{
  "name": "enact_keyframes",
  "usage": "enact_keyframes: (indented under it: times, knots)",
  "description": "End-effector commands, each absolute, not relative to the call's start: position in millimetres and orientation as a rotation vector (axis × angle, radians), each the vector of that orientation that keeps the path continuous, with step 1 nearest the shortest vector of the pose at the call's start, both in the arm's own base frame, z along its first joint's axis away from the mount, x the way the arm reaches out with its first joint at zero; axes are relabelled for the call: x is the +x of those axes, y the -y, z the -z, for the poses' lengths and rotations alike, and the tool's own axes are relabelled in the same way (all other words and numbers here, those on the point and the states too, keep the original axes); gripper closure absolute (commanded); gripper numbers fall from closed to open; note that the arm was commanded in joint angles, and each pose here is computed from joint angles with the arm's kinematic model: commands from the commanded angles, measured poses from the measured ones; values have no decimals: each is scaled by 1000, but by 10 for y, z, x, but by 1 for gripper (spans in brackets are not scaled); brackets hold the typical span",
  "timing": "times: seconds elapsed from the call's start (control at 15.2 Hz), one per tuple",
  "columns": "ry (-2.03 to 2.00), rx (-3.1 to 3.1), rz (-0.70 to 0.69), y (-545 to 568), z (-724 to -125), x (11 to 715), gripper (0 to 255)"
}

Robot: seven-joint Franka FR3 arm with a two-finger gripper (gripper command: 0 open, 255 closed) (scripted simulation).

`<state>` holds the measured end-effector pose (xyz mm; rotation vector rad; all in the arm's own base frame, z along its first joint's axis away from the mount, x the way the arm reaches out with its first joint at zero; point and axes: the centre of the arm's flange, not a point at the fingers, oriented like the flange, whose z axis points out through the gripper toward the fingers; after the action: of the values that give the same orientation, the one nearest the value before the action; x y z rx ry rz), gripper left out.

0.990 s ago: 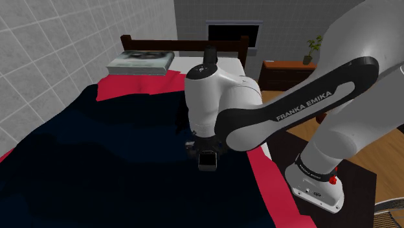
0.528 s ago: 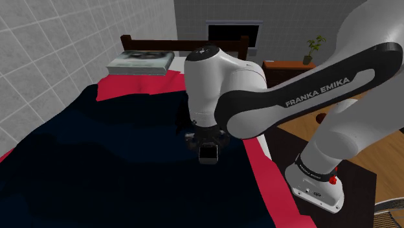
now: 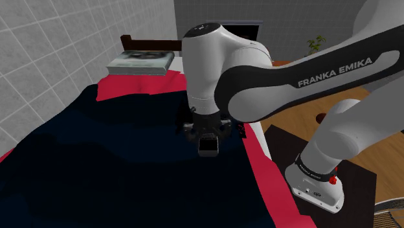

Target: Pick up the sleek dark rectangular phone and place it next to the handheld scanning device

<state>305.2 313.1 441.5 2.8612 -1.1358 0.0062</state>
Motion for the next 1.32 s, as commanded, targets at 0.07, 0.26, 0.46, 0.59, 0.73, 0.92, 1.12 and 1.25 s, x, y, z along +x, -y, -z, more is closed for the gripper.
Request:
enact_keyframes:
  times: [0.07, 0.26, 0.46, 0.59, 0.73, 0.92, 1.12, 1.25]
  knots:
    - [1135, 2861, -6, -3131, -4573, 3056, 255]
    - [1135, 2861, -6, -3131, -4732, 3056, 255]
    - [1135, 2861, -6, -3131, -4890, 3056, 255]
    - [1135, 2861, -6, -3131, -4996, 3056, 255]
    - [1135, 2861, -6, -3131, -5101, 3056, 255]
    - [1135, 2861, -6, -3131, -5260, 3056, 255]
    - [1135, 2861, -6, -3131, -5418, 3056, 255]
    - [1135, 2861, -6, -3131, -5524, 3056, 255]
